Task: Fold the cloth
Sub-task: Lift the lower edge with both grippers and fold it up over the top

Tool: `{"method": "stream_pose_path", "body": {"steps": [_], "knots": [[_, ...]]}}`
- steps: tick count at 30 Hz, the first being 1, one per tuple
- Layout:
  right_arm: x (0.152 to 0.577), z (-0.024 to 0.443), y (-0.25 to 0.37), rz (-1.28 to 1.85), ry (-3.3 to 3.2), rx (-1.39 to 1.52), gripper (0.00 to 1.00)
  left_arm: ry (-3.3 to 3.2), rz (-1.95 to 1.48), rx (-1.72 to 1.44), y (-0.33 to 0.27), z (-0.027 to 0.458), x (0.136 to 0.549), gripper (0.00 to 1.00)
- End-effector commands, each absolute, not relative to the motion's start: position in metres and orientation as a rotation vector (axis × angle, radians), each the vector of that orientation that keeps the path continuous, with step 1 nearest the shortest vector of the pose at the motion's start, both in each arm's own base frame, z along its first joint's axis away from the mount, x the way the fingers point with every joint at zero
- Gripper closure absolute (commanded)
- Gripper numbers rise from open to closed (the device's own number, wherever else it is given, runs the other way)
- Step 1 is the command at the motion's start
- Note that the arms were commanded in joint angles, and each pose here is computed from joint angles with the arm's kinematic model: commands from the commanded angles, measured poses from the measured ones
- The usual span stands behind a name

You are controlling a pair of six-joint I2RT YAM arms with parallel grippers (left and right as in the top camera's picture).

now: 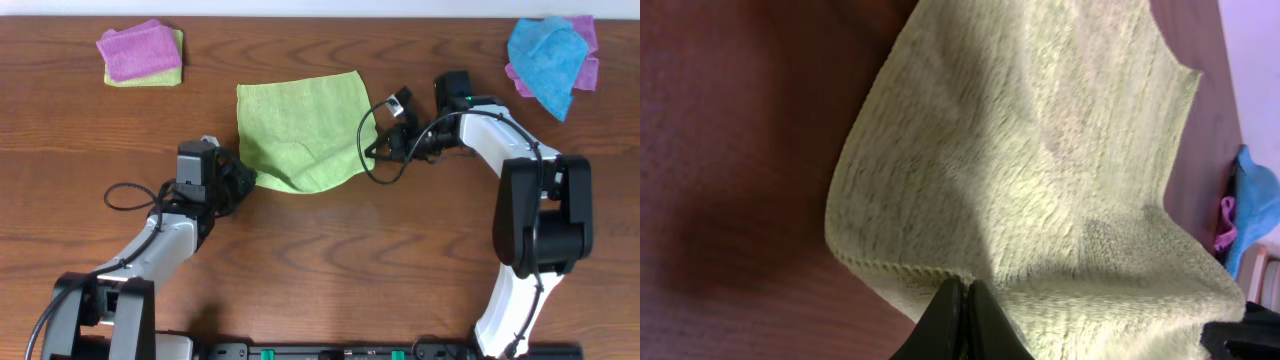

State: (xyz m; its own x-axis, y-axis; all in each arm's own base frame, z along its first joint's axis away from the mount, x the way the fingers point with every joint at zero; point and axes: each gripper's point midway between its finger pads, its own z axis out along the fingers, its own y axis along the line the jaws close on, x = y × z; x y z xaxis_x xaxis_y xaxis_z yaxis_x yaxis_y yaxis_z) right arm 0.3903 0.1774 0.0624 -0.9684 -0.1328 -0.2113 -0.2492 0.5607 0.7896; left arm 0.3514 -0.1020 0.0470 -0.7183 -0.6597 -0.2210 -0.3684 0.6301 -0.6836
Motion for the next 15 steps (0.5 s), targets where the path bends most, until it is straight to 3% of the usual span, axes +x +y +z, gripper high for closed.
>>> {"method": "stream_pose_path", "body": {"steps": [1,15], "knots": [[0.399,0.065,0.179,1.346,2.653,-0.347,0.98,2.329,-0.843,-0.805,-0.098,0.066,0.373,0.94],[0.436,0.064,0.186,1.195,2.621,-0.231,0.99,2.117,-0.721,-0.772,-0.076,0.107,0.417,0.94]]}}
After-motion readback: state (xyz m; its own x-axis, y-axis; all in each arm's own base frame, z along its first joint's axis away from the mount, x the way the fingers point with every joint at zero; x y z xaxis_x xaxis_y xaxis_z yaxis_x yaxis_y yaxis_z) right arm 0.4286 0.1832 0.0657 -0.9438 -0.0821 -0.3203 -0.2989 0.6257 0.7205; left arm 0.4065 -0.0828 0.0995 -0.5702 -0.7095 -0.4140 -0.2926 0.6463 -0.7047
